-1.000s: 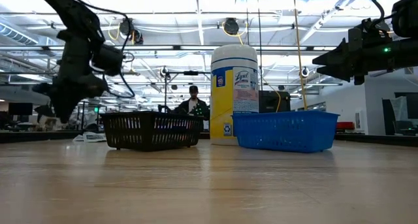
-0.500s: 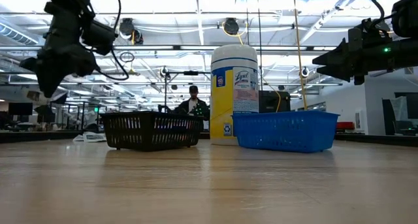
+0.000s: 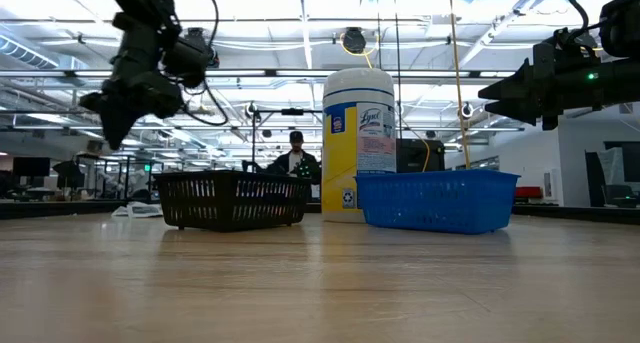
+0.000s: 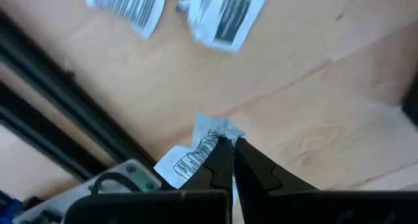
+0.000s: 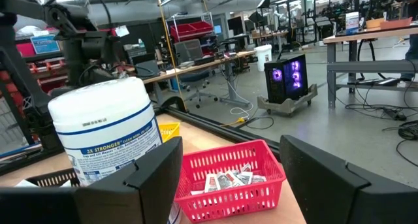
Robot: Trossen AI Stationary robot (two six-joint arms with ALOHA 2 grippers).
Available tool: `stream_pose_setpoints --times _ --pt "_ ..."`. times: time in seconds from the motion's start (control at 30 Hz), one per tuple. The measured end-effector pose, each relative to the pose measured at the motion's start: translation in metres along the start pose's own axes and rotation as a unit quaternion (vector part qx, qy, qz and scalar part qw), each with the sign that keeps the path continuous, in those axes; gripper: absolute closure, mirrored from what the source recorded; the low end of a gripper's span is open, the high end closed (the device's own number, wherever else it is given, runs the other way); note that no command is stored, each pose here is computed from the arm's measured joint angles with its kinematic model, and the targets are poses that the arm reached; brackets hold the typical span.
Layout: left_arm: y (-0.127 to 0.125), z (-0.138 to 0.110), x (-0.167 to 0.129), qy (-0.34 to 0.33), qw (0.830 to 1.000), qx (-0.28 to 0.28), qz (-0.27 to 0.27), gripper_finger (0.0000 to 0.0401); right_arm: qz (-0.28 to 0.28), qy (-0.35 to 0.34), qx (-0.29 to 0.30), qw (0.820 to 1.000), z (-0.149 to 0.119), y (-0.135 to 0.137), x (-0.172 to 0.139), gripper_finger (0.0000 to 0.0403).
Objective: Pick & Place First Aid Supplies
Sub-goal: Put the towelette pack into the yellow bin
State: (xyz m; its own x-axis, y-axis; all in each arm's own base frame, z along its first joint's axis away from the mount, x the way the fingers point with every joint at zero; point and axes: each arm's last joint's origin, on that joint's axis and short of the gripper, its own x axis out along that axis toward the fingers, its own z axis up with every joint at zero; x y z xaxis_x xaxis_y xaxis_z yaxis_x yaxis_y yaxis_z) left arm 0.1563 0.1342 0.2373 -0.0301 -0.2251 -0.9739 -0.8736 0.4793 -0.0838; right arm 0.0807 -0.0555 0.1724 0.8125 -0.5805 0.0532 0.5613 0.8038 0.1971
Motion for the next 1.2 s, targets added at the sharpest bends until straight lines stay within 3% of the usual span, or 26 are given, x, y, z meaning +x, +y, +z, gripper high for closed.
stream_pose_setpoints --times 0.9,1.03,1.2 --pt "-0.09 0.128 -0.046 -0.066 0.989 0.132 -0.013 0.04 0.0 0.0 0.0 1.0 0.0 0.0 0.0 0.0149" --pt "-0.096 0.136 -0.041 -0.068 0.988 0.136 -0.015 0.04 0.0 0.0 0.0 1.0 0.0 0.0 0.0 0.0149" --pt "-0.105 0.149 -0.012 -0.061 0.988 0.144 -0.011 0.0401 0.0 0.0 0.0 1.0 0.0 0.0 0.0 0.0149"
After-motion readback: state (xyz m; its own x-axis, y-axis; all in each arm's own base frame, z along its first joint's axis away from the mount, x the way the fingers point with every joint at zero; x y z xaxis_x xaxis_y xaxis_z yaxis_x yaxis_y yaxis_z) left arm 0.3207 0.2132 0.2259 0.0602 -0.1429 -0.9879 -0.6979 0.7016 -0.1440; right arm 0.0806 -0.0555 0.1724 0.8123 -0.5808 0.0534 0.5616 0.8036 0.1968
